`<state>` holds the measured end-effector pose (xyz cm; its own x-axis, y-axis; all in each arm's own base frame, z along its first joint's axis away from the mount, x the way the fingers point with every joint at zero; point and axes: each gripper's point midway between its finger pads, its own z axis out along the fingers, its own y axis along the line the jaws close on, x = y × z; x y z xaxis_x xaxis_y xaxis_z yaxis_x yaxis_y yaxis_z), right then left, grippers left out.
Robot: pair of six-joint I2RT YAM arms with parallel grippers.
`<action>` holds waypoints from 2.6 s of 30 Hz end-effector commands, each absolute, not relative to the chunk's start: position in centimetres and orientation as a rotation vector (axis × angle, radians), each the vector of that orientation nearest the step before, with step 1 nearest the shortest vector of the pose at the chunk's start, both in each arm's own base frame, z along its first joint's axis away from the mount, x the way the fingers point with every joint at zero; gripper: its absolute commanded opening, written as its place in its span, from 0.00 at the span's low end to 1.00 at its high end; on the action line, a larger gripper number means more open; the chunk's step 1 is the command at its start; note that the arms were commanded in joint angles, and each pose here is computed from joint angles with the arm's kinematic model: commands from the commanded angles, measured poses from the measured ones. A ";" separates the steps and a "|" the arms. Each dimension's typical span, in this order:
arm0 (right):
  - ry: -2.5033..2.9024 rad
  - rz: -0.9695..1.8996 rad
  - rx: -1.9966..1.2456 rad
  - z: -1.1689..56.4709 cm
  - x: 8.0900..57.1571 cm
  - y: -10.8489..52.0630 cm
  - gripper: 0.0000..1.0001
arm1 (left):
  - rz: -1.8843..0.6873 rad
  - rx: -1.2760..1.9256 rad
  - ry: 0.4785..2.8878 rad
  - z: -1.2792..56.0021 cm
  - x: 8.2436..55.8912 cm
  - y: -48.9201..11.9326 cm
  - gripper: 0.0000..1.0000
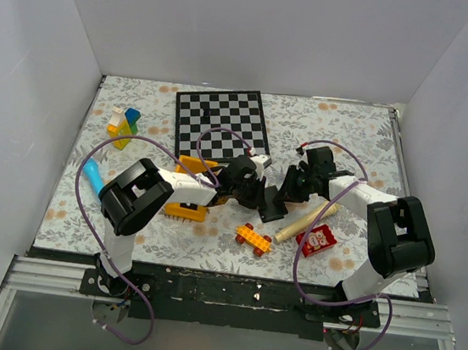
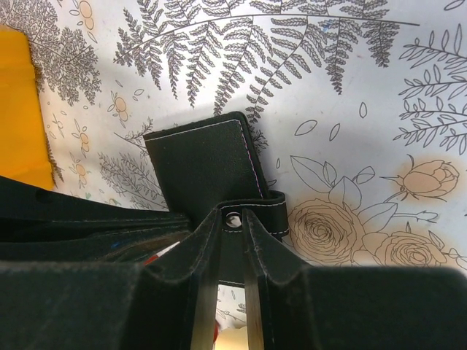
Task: Put the credit cards into the card holder
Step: Close the card holder at the center of the board.
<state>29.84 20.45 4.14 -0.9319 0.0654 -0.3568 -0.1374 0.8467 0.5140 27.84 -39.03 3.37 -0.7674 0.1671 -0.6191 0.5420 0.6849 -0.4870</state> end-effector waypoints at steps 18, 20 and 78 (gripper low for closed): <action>2.693 0.828 -0.138 3.4 28.3 22.4 0.24 | -0.953 0.572 2.358 4.1 27.1 -39.5 0.02; 2.695 0.826 -0.141 3.4 28.2 22.4 0.24 | -0.954 0.573 2.360 4.1 27.0 -39.5 0.02; 2.845 0.310 -0.189 -2.2 23.1 20.4 0.16 | -0.962 0.524 2.398 3.3 26.7 -39.3 0.00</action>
